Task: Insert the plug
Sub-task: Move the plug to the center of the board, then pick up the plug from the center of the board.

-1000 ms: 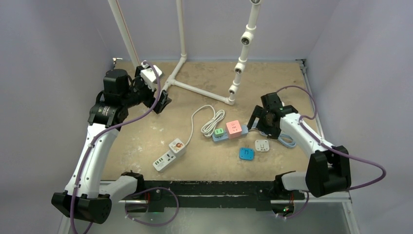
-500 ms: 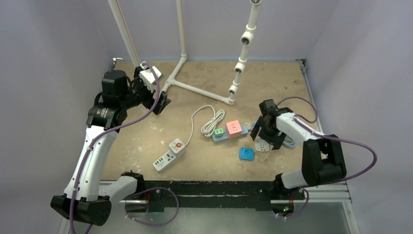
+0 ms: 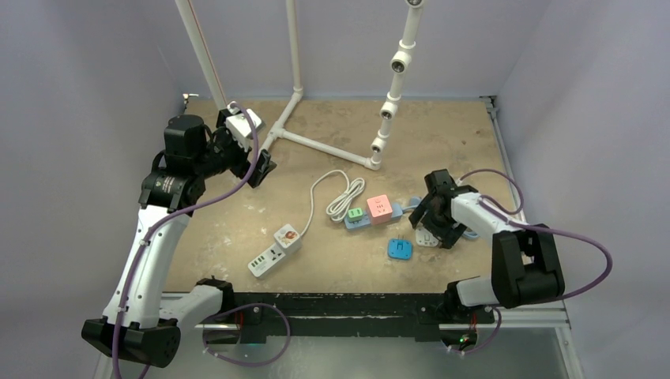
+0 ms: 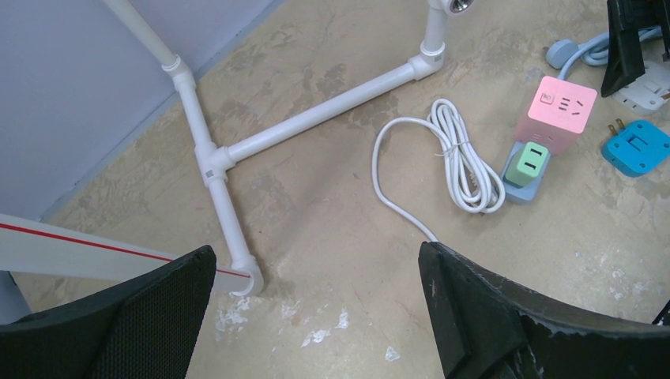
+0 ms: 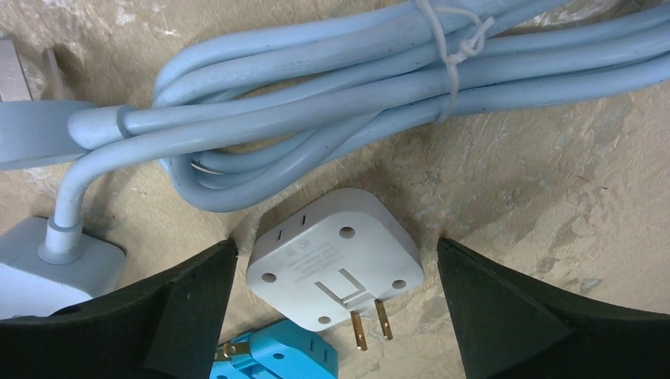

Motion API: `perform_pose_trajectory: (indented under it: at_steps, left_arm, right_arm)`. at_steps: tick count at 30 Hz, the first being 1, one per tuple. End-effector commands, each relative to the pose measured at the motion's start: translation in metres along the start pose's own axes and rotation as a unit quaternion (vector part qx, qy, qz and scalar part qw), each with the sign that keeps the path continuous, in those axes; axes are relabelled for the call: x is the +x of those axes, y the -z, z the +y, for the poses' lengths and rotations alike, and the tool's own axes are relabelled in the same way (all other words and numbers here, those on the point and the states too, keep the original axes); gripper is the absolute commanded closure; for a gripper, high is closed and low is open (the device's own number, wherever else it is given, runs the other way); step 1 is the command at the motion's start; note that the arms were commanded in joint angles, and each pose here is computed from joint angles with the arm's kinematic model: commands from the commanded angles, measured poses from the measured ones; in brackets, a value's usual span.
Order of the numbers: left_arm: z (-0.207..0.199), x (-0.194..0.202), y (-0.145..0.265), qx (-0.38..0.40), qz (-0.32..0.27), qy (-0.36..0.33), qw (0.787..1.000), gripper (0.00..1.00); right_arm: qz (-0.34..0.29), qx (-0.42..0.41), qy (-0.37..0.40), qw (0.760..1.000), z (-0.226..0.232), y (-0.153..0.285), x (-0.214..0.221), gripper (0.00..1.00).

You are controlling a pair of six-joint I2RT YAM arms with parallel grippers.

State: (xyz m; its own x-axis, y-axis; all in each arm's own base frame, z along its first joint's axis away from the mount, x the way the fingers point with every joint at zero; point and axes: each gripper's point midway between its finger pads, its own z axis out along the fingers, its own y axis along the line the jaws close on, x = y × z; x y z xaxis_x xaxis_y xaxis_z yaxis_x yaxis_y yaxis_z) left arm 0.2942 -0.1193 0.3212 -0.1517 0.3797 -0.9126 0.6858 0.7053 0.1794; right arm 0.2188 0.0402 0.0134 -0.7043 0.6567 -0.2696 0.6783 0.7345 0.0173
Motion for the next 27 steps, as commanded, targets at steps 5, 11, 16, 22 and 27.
perform_pose_trajectory:
  at_steps: [5,11,16,22,27]
  left_arm:
    - [0.005,-0.014,0.008,-0.009,-0.014,-0.019,1.0,0.01]
    - [0.002,-0.011,0.006,0.0,-0.011,-0.016,1.0,0.01]
    - [0.0,-0.01,0.004,0.008,-0.009,-0.014,1.0,0.01]
    - [-0.002,-0.011,0.004,0.016,-0.009,-0.012,1.0,0.01]
    - [-0.006,-0.012,0.001,0.029,-0.011,-0.004,0.999,0.01]
  right_arm:
    - [-0.033,-0.034,-0.041,0.998,0.007,-0.009,-0.005,0.1]
    - [-0.048,-0.042,-0.04,0.997,0.005,-0.007,-0.007,0.3]
    - [-0.051,-0.071,-0.035,0.996,0.012,0.002,-0.009,0.61]
    - [-0.057,-0.111,-0.024,0.992,0.023,0.021,-0.013,0.68]
    - [-0.086,-0.156,-0.017,0.984,0.036,0.055,-0.029,0.69]
